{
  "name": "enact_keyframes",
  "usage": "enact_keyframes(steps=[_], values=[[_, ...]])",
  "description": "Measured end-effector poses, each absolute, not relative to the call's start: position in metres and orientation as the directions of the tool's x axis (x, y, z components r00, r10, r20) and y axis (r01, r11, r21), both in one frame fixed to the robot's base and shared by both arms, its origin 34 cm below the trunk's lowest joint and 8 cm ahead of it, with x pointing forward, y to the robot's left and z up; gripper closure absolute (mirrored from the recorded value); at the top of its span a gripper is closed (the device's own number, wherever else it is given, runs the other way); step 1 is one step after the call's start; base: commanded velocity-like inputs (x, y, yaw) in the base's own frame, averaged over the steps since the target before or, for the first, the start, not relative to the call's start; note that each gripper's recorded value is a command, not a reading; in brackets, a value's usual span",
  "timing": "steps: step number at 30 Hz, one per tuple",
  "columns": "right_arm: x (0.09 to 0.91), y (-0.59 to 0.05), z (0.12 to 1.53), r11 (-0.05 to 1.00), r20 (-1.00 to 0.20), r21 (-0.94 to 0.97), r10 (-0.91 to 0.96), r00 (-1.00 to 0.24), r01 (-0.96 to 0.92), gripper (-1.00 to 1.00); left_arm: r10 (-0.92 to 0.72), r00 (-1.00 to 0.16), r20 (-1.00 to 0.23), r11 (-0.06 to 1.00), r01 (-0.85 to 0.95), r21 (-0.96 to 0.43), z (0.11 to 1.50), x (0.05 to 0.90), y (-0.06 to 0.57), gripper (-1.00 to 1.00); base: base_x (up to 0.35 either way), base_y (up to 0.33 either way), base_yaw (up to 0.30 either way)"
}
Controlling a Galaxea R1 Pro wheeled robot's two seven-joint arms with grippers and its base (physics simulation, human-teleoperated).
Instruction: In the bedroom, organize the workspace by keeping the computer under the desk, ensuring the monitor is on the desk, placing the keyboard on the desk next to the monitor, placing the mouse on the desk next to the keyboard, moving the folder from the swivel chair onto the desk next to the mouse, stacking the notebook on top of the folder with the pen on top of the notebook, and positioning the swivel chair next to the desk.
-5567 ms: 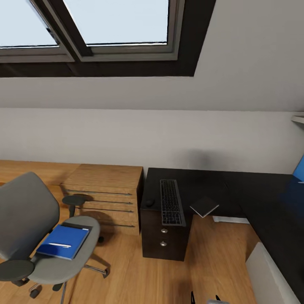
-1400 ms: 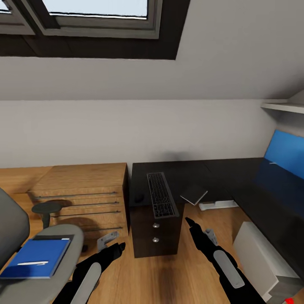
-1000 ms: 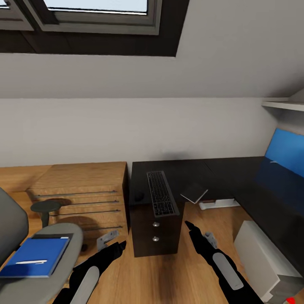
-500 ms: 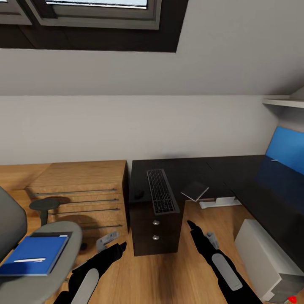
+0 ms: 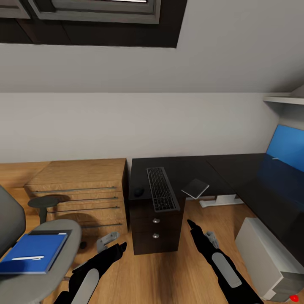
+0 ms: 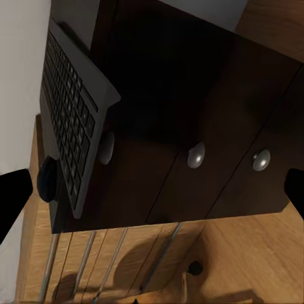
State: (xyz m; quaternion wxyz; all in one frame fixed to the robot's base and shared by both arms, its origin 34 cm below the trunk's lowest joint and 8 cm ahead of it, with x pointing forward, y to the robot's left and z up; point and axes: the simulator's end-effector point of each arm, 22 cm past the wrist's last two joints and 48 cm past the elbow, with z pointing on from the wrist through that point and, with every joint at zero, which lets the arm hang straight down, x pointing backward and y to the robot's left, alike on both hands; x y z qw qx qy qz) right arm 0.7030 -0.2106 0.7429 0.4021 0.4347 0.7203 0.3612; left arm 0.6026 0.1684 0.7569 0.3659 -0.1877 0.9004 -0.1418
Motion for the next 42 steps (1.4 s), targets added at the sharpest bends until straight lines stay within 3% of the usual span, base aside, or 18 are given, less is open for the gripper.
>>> enact_keyframes(steps=[19,42], values=[[0.704,-0.186,0.734,0.259,-0.165,0.937,0.919,-0.359,0.234,-1.00,-0.425,-0.670,-0.608,0.895,-0.212,-0.392,0.726,0.600,0.159,-1.00,0.000,0.000,0.000],[0.704,-0.184,0.714,0.251,-0.161,0.942,0.920,-0.357,0.221,-1.00,-0.412,-0.678,-0.609,0.899,-0.195,-0.391,0.700,0.596,0.151,-1.00,0.000,0.000,0.000]])
